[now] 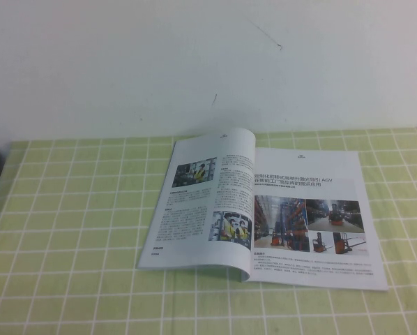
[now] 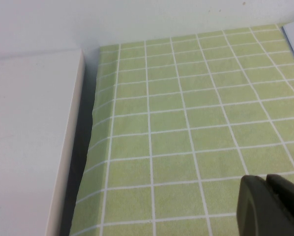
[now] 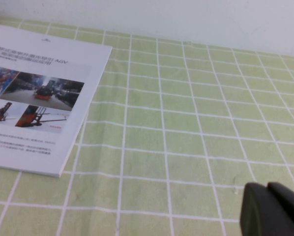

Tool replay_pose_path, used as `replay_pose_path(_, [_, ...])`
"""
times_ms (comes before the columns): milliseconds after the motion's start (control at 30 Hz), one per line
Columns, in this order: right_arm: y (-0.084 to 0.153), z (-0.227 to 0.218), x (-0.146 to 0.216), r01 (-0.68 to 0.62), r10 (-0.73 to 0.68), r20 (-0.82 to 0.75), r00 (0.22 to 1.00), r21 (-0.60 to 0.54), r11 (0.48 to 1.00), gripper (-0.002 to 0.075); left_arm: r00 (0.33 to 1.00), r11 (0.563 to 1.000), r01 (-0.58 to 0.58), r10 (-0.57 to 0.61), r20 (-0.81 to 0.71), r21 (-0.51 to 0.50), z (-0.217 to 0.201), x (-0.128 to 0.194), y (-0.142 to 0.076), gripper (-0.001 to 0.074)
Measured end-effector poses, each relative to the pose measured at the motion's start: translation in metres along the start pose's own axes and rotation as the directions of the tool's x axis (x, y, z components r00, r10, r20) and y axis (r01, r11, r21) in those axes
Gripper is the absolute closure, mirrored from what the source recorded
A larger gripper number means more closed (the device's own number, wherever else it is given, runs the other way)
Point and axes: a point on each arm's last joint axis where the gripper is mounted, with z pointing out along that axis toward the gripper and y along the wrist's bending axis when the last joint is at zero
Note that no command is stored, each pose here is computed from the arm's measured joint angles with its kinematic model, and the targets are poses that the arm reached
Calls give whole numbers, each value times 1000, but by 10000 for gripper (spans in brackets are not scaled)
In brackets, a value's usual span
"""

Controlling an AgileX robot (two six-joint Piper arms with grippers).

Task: Close book
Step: 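Close the open booklet and leave it lying on the table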

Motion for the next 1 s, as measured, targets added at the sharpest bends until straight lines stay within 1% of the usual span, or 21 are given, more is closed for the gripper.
replay_pose_path(133, [-1, 0, -1, 26, -26, 10, 1000, 12, 1000, 729, 1000, 1000, 0, 0, 6, 0, 0, -1, 0, 738])
replay_pose_path(233, [-1, 1, -3, 34, -35, 57, 998, 19, 999, 729, 999, 1000, 0, 0, 41, 0, 0, -3, 0, 738])
replay_pose_path(300, [-2, 0, -12, 33, -37, 150, 988, 28, 999, 729, 996, 1000, 0, 0, 90, 0, 0, -7, 0, 738])
replay_pose_path(367, [-2, -2, -23, 33, -43, 277, 960, 40, 999, 729, 979, 1000, 2, -2, 202, 0, -1, -17, 0, 738])
replay_pose_path(400, [-3, -5, -31, 36, -51, 357, 933, 50, 998, 729, 967, 1000, 3, -3, 256, 0, -2, -22, 0, 738])
replay_pose_path(467, [-3, -11, -44, 29, -56, 503, 862, 63, 998, 729, 919, 1000, 6, -5, 393, 0, -7, -34, 0, 738])
replay_pose_path(567, [-4, -25, -62, -9, -33, 704, 710, 55, 998, 729, 828, 1000, 6, -5, 561, -1, -15, -50, 0, 738])
replay_pose_path(633, [-5, -32, -68, -30, -22, 770, 637, 53, 998, 729, 773, 1000, 6, -4, 635, -1, -20, -56, 0, 738])
replay_pose_path(700, [-6, -34, -69, -46, -12, 786, 618, 51, 998, 729, 720, 1000, 4, 0, 694, -4, -25, -62, 0, 739])
replay_pose_path(767, [-6, -34, -69, -58, -3, 788, 616, 49, 997, 729, 672, 1000, 16, -10, 741, -1, -29, -66, 1, 738])
replay_pose_path(833, [-7, -32, -68, -57, 0, 764, 645, 48, 997, 729, 651, 998, 57, -48, 758, 14, -31, -67, 3, 738])
replay_pose_path(900, [-8, -30, -71, -53, 5, 703, 711, 47, 997, 729, 668, 995, 99, -89, 739, 31, -29, -66, 5, 738])
replay_pose_path(967, [-10, -34, -79, -51, 12, 622, 783, 45, 998, 729, 725, 993, 113, -109, 680, 38, -29, -70, 5, 738])
replay_pose_path(1000, [-12, -39, -86, -50, 13, 594, 804, 46, 998, 729, 744, 995, 99, -94, 662, 30, -30, -75, 4, 738])
